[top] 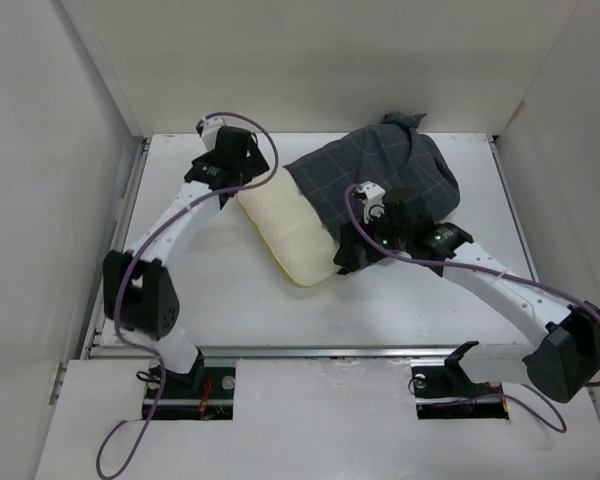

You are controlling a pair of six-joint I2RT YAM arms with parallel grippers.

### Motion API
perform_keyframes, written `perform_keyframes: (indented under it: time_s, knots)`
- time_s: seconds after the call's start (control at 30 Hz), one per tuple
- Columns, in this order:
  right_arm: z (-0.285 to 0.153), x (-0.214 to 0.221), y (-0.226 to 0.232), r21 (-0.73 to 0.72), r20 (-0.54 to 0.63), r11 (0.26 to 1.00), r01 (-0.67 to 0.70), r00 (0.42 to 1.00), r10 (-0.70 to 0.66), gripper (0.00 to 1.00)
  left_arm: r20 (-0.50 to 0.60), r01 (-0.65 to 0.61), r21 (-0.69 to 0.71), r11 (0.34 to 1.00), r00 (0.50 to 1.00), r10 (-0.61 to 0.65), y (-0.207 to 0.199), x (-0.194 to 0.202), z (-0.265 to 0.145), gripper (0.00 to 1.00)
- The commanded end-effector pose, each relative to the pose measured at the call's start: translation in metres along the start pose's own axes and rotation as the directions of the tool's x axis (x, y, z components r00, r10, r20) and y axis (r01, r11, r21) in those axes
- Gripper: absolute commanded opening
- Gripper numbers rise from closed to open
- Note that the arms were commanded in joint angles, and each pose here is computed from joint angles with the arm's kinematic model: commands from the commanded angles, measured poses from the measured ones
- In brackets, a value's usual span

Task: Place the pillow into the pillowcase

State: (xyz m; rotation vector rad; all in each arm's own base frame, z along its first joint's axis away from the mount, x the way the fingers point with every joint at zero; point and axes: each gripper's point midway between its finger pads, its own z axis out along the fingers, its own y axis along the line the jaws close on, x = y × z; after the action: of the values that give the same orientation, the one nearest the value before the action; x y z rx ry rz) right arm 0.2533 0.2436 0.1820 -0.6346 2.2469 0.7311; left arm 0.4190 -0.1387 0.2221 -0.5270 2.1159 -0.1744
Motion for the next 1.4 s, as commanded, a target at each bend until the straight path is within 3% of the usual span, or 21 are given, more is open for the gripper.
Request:
perform_keyframes:
  time_s: [0.0, 0.1, 0.13, 0.23, 0.33, 0.4, 0.43, 0.47, 0.57, 0.7, 0.73, 0.83, 0.87, 0.9, 0.93, 1.03, 1.17, 1.2, 1.27, 1.37]
  knots:
    - [0.016, -0.004, 0.008, -0.031, 0.016, 0.999, -0.008, 1.0, 0.009, 1.0, -0.073, -0.032, 0.028, 0.999, 0.997, 0.034, 0.0, -0.001, 0.066, 1.0]
    - [0.038, -0.005, 0.015, -0.078, 0.013, 0.997, -0.003, 1.0, 0.004, 1.0, -0.182, -0.11, 0.032, 0.993, 0.977, 0.114, 0.0, 0.023, 0.114, 0.83]
    - [0.048, -0.008, 0.014, -0.08, 0.018, 0.997, -0.01, 1.0, 0.011, 1.0, -0.238, -0.121, 0.027, 0.992, 0.963, 0.124, 0.004, 0.044, 0.128, 0.64]
    - [0.06, -0.014, 0.008, -0.057, 0.014, 0.998, -0.022, 1.0, 0.023, 1.0, -0.303, -0.121, 0.076, 0.99, 0.943, 0.139, 0.004, 0.071, 0.135, 0.36]
    - [0.07, -0.014, -0.006, 0.02, 0.011, 0.998, -0.055, 0.998, 0.055, 1.0, -0.409, -0.128, 0.181, 0.975, 0.892, 0.193, -0.001, 0.126, 0.113, 0.05]
    - [0.065, -0.014, -0.032, 0.088, 0.011, 0.992, -0.094, 0.996, 0.093, 1.0, -0.434, -0.144, 0.236, 0.961, 0.869, 0.237, -0.004, 0.151, 0.092, 0.0]
    - [0.057, -0.022, -0.037, 0.106, 0.045, 0.988, -0.114, 0.993, 0.109, 1.0, -0.423, -0.127, 0.271, 0.954, 0.875, 0.236, -0.012, 0.151, 0.071, 0.0]
    - [0.052, -0.024, -0.044, 0.132, 0.057, 0.984, -0.123, 0.992, 0.116, 1.0, -0.467, -0.152, 0.304, 0.94, 0.837, 0.287, -0.006, 0.19, 0.051, 0.0]
    - [0.025, -0.033, -0.064, 0.247, 0.122, 0.957, -0.154, 0.984, 0.127, 1.0, -0.489, -0.158, 0.435, 0.886, 0.785, 0.381, -0.02, 0.234, -0.013, 0.0]
    - [-0.003, -0.033, -0.057, 0.243, 0.177, 0.961, -0.13, 0.98, 0.088, 1.0, -0.462, -0.181, 0.509, 0.842, 0.768, 0.444, -0.034, 0.24, -0.073, 0.33]
    - [-0.007, -0.03, -0.054, 0.231, 0.175, 0.964, -0.128, 0.981, 0.089, 1.0, -0.441, -0.18, 0.536, 0.825, 0.773, 0.455, -0.041, 0.237, -0.084, 0.52]
    - [-0.019, -0.027, -0.044, 0.216, 0.161, 0.969, -0.12, 0.983, 0.086, 1.0, -0.34, -0.19, 0.63, 0.753, 0.804, 0.487, -0.064, 0.212, -0.12, 0.74]
    - [-0.019, -0.025, -0.035, 0.215, 0.142, 0.971, -0.102, 0.987, 0.073, 1.0, -0.32, -0.208, 0.624, 0.753, 0.812, 0.489, -0.062, 0.207, -0.121, 0.99]
    - [-0.02, -0.027, -0.028, 0.208, 0.14, 0.974, -0.089, 0.988, 0.06, 1.0, -0.269, -0.221, 0.586, 0.779, 0.855, 0.444, -0.064, 0.182, -0.119, 0.99]
    - [-0.02, -0.027, -0.019, 0.192, 0.132, 0.979, -0.073, 0.99, 0.048, 1.0, -0.28, -0.237, 0.526, 0.817, 0.859, 0.429, -0.051, 0.177, -0.111, 0.99]
    - [-0.004, -0.02, 0.002, 0.196, 0.069, 0.98, -0.039, 0.997, 0.026, 1.0, -0.224, -0.217, 0.261, 0.941, 0.934, 0.278, -0.012, 0.126, -0.08, 0.99]
    - [-0.02, -0.014, -0.043, 0.516, 0.052, 0.851, -0.093, 0.996, 0.077, 1.0, -0.174, -0.13, -0.022, 0.991, 0.977, 0.124, 0.045, 0.091, -0.059, 0.99]
    - [-0.032, -0.016, -0.059, 0.606, 0.077, 0.788, -0.104, 0.994, 0.072, 1.0, -0.174, -0.112, -0.046, 0.993, 0.979, 0.102, 0.053, 0.09, -0.056, 0.99]
    - [-0.046, -0.013, -0.065, 0.65, 0.094, 0.748, -0.135, 0.991, 0.098, 1.0, -0.211, -0.084, -0.017, 0.996, 0.974, 0.079, 0.059, 0.098, -0.048, 0.99]
    - [-0.052, -0.01, -0.051, 0.581, 0.108, 0.798, -0.162, 0.987, 0.122, 1.0, -0.239, -0.064, 0.025, 0.998, 0.969, 0.068, 0.056, 0.105, -0.037, 0.99]
